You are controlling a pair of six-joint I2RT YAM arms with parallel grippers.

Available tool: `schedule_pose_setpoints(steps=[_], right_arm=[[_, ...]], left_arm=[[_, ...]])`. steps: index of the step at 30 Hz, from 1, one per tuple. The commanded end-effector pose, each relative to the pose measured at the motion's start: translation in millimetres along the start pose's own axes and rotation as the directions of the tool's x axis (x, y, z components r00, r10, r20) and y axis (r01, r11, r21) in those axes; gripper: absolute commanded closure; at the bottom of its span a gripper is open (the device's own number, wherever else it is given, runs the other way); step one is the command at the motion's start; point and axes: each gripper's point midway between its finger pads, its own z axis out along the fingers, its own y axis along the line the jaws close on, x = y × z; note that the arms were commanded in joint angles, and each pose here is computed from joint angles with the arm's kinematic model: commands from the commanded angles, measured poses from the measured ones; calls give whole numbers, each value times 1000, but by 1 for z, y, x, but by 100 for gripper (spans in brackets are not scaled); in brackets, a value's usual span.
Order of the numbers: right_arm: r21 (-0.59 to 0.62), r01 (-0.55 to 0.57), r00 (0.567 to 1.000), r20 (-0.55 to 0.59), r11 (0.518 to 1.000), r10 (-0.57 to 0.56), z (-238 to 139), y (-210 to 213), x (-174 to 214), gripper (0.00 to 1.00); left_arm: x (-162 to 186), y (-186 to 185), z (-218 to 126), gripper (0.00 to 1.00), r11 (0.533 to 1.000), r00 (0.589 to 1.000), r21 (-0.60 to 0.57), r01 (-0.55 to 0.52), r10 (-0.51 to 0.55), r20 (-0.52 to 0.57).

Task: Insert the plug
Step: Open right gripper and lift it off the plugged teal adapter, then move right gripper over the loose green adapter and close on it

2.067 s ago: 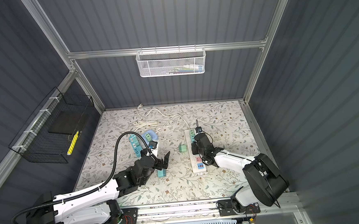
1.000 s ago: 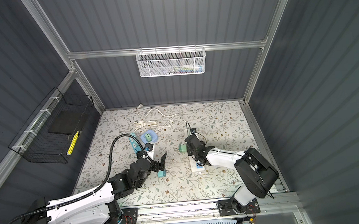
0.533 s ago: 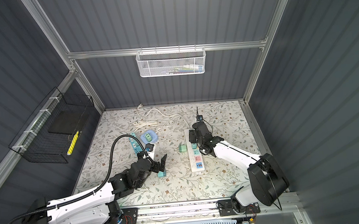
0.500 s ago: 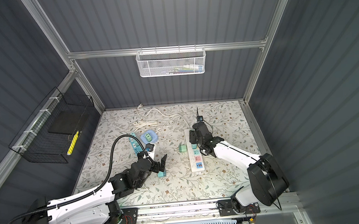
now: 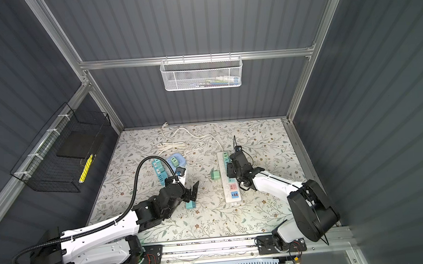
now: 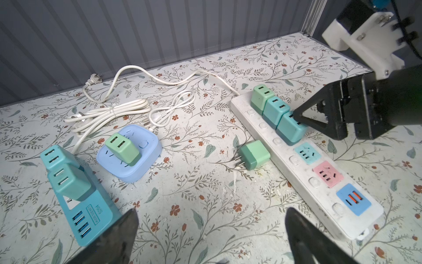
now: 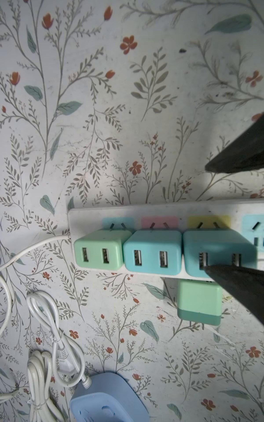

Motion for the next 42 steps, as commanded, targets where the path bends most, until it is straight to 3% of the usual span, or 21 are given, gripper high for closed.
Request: schedule_pose_setpoints(steps=[1,7,10,14,18,25,31,42], right_arm=[[4,1,1000,-21,1000,-1,-2,-3,5,36],[-41,42,998,49,998,-40,-32,18,-31,36],[-86,95,995,35,992,-92,-38,43,-36,37],[-145,164,986,-12,976,-167,-32,84,-29,39],[-152,162,980,-94,975,-177,-8,106,-22,39],[-43,106,977,-179,993,-112,22,106,-8,40],[-55,98,958,-265,994,-109,40,108,19,41],[-6,68,950,-306,998,-67,48,98,34,46]], left_arm=[[-9,0,-3,0,1000,1000,2,28,-28,2],[-9,10,-6,0,998,999,-37,50,-49,10],[-10,30,-11,0,986,996,-142,89,-85,32],[-1,68,-21,0,929,987,-333,160,-150,53],[11,83,-25,0,895,983,-411,171,-180,16],[17,92,-30,0,882,982,-441,167,-188,-4],[17,92,-29,0,887,979,-423,184,-204,-4],[19,85,-15,0,901,975,-392,185,-219,-43]])
